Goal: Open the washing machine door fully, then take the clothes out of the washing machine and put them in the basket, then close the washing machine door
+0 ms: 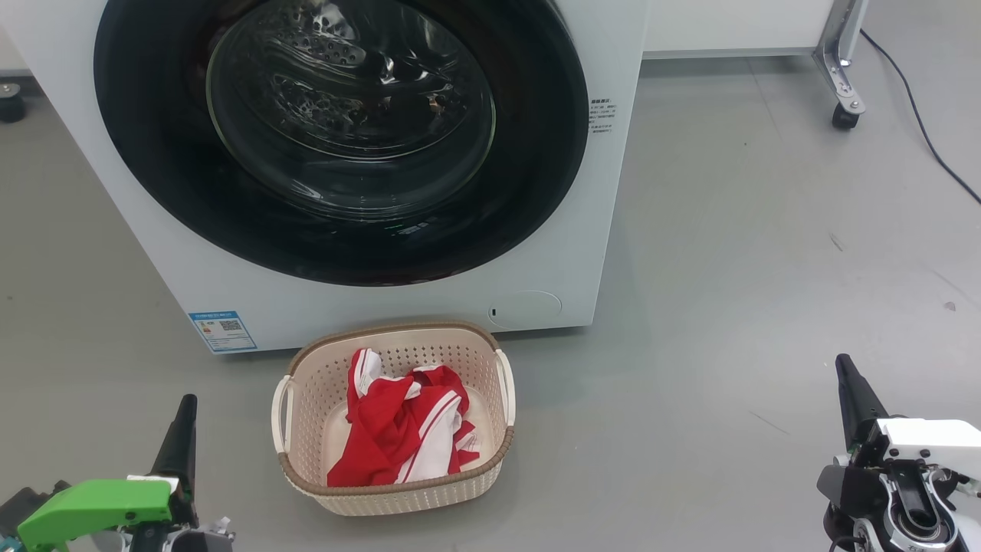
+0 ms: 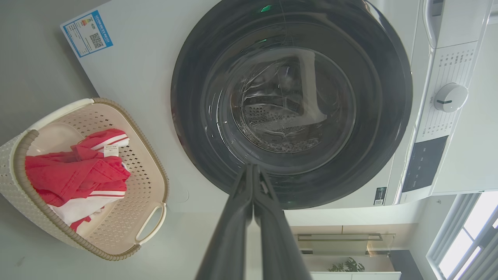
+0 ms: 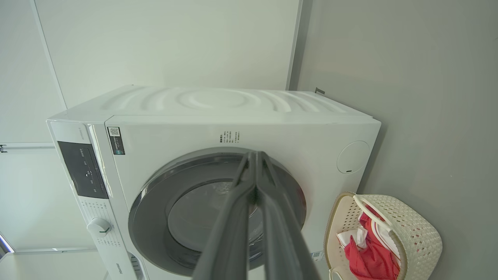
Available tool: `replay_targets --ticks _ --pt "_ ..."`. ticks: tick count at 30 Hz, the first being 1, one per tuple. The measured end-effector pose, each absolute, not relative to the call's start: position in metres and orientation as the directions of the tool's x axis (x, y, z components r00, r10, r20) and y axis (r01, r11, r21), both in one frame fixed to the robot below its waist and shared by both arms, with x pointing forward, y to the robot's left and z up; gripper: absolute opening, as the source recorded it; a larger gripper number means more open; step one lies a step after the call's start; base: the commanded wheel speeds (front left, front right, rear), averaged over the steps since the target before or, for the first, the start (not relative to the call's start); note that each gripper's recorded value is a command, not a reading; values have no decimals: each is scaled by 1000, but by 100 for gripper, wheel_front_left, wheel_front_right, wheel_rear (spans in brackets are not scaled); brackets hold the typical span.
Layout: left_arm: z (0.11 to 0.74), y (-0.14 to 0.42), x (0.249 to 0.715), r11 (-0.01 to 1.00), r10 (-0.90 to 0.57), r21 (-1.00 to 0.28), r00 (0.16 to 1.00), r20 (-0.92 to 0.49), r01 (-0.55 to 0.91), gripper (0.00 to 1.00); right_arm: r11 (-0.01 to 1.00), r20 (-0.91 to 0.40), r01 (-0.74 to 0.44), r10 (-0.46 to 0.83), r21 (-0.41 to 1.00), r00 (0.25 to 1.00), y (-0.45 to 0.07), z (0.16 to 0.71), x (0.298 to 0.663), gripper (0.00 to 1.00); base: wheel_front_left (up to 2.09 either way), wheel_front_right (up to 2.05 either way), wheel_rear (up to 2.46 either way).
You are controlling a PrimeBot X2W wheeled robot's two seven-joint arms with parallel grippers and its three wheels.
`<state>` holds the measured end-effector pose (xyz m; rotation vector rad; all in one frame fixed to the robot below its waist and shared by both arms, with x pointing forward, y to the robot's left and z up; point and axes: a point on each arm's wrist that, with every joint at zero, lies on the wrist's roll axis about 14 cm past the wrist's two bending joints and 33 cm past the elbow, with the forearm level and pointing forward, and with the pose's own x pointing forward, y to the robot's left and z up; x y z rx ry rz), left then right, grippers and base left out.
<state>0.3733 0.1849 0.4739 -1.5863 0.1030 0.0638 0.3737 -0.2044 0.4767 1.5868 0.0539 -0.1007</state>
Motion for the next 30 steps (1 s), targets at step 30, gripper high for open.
replay_targets --ticks 30 --pt "474 186 373 -17 -26 -994 994 -105 -105 0 -20 -100 100 -28 995 995 -205 476 374 0 0 0 0"
